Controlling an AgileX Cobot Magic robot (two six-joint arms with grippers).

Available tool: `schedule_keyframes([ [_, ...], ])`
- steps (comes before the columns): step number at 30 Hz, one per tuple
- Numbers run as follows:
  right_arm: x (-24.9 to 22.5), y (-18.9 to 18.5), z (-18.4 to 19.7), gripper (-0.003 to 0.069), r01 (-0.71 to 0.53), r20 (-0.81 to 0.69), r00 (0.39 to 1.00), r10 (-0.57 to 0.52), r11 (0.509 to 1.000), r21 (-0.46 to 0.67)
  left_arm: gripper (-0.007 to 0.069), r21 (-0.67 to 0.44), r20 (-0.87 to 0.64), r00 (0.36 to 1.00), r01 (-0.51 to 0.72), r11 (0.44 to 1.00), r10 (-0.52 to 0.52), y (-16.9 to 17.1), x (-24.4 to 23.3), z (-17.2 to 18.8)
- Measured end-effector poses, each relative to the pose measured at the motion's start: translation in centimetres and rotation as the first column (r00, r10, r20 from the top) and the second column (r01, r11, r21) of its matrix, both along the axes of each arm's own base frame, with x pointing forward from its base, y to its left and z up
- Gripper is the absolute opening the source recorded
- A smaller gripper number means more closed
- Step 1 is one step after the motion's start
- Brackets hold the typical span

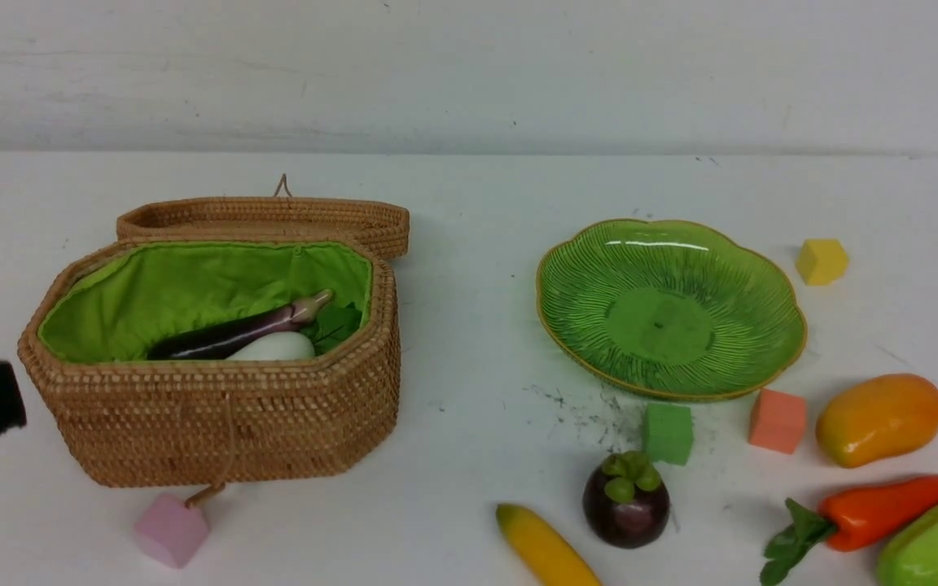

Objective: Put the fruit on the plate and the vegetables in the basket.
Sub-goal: Use the right arm to grab a banana and put it into the right plate

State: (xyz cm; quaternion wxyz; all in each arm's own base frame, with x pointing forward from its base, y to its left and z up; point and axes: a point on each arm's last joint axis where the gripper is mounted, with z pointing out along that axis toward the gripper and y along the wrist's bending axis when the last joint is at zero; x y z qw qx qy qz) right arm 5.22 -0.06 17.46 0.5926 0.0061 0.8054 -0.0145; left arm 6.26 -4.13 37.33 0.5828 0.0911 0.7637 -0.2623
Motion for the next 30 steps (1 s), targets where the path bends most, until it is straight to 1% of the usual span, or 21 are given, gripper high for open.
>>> schedule_keyframes([
  [3, 0.0, 0.0, 0.0, 0.0243, 0.000, 0.000, 1.000, 0.000, 1.000, 0.000, -0.0013, 0.003, 0.023, 1.000, -0.017, 1.000, 0.017, 0.1, 0.2, -0.1],
  [5, 0.0, 0.0, 0.0, 0.0243, 0.000, 0.000, 1.000, 0.000, 1.000, 0.000, -0.0013, 0.025, 0.034, 0.999, -0.040, 0.999, 0.039, 0.2, 0.7, -0.9],
  [8, 0.0, 0.0, 0.0, 0.0243, 0.000, 0.000, 1.000, 0.000, 1.000, 0.000, -0.0013, 0.085, 0.032, 0.997, -0.070, 0.994, 0.067, 0.3, 1.4, -2.7],
  [10, 0.0, 0.0, 0.0, 0.0243, 0.000, 0.000, 1.000, 0.000, 1.000, 0.000, -0.0013, 0.154, 0.035, 0.995, -0.096, 0.983, 0.091, 0.6, 1.9, -4.9],
  [12, 0.0, 0.0, 0.0, 0.0243, 0.000, 0.000, 1.000, 0.000, 1.000, 0.000, -0.0013, 0.186, 0.050, 0.993, -0.113, 0.976, 0.106, 0.8, 1.7, -6.6],
  [16, 0.0, 0.0, 0.0, 0.0243, 0.000, 0.000, 1.000, 0.000, 1.000, 0.000, -0.0013, 0.168, 0.109, 0.981, -0.175, 0.970, 0.158, 1.7, 0.7, -9.9],
  [17, 0.0, 0.0, 0.0, 0.0243, 0.000, 0.000, 1.000, 0.000, 1.000, 0.000, -0.0013, 0.161, 0.122, 0.978, -0.186, 0.969, 0.167, 1.8, 0.5, -10.0],
  [21, 0.0, 0.0, 0.0, 0.0243, 0.000, 0.000, 1.000, 0.000, 1.000, 0.000, -0.0009, 0.137, 0.164, 0.945, -0.306, 0.942, 0.283, 2.9, -0.9, -14.3],
  [22, 0.0, 0.0, 0.0, 0.0243, 0.000, 0.000, 1.000, 0.000, 1.000, 0.000, -0.0008, 0.138, 0.165, 0.945, -0.306, 0.942, 0.283, 2.9, -1.0, -14.5],
  [23, 0.0, 0.0, 0.0, 0.0243, 0.000, 0.000, 1.000, 0.000, 1.000, 0.000, -0.0008, 0.145, 0.152, 0.935, -0.341, 0.929, 0.320, 3.2, -1.1, -16.4],
  [25, 0.0, 0.0, 0.0, 0.0243, 0.000, 0.000, 1.000, 0.000, 1.000, 0.000, -0.0006, 0.179, 0.087, 0.935, -0.354, 0.918, 0.343, 3.3, -0.9, -18.6],
  [28, 0.0, 0.0, 0.0, 0.0243, 0.000, 0.000, 1.000, 0.000, 1.000, 0.000, -0.0005, 0.223, -0.012, 0.934, -0.346, 0.912, 0.357, 3.4, -1.1, -20.2],
  [30, 0.0, 0.0, 0.0, 0.0243, 0.000, 0.000, 1.000, 0.000, 1.000, 0.000, -0.0002, 0.230, -0.040, 0.934, -0.338, 0.913, 0.356, 3.3, -1.1, -20.6],
])
